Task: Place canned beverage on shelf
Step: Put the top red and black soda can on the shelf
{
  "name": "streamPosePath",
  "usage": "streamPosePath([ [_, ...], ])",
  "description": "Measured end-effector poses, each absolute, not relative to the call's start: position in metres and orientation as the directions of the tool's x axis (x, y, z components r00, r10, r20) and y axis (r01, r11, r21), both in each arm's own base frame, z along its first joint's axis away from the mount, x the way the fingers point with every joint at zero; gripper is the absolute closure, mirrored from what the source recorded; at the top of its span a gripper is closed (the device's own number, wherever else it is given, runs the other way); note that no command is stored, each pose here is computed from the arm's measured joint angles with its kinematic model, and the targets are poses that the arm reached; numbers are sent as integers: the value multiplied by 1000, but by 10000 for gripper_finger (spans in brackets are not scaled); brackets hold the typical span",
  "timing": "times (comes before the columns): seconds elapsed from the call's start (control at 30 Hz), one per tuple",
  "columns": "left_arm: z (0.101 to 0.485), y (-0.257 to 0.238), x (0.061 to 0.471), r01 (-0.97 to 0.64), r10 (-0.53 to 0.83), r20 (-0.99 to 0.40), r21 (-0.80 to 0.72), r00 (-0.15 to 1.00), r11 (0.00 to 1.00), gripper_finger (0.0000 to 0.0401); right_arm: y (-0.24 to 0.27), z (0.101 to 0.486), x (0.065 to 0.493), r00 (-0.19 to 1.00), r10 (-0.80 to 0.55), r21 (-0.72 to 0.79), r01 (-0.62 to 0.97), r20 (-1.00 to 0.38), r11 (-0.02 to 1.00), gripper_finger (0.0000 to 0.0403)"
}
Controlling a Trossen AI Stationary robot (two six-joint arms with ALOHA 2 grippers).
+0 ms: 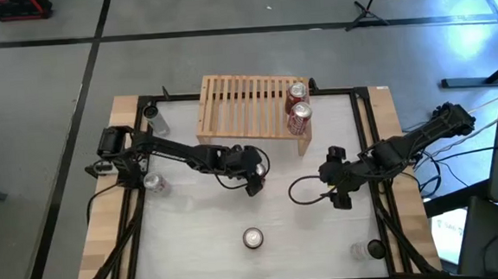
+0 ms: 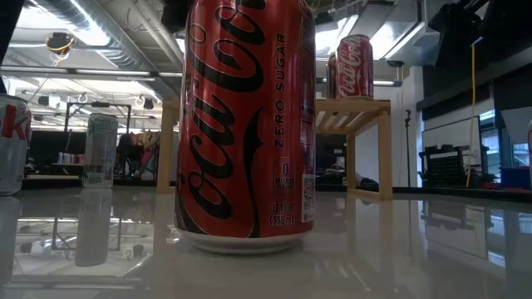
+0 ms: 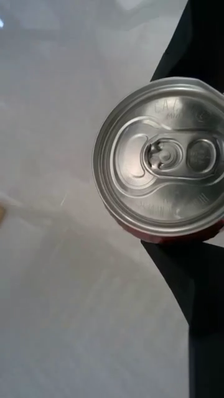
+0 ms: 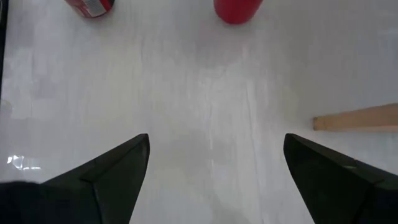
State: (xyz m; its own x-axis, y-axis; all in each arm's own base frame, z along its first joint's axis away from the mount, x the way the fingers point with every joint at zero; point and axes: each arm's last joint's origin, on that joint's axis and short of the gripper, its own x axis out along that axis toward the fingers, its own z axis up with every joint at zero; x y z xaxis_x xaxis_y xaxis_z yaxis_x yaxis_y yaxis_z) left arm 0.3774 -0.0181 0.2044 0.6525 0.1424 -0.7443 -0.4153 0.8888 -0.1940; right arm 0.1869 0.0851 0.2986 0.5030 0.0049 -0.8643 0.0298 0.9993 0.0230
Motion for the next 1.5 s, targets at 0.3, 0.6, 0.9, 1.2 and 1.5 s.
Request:
streamPosePath([
  [0.3,319,-21,394,-288,52,-702,-222,710,932,127,76,312,167,532,31,51,23,-846,998,45],
  [0.6,393,34,380,-318,138,-655,-164,743,934,127,64,329,146,632,19,68,53,-775,996,45],
  [0.9,417,111,360,-349,205,-601,-132,772,928,127,54,332,137,653,-143,24,241,-743,970,45],
  [1.2,395,168,371,-310,157,-578,-175,801,935,127,50,332,134,652,-252,-3,358,-715,934,45],
  [1.5,360,182,392,-245,80,-623,-184,778,952,127,47,328,130,608,-281,4,423,-743,906,45],
])
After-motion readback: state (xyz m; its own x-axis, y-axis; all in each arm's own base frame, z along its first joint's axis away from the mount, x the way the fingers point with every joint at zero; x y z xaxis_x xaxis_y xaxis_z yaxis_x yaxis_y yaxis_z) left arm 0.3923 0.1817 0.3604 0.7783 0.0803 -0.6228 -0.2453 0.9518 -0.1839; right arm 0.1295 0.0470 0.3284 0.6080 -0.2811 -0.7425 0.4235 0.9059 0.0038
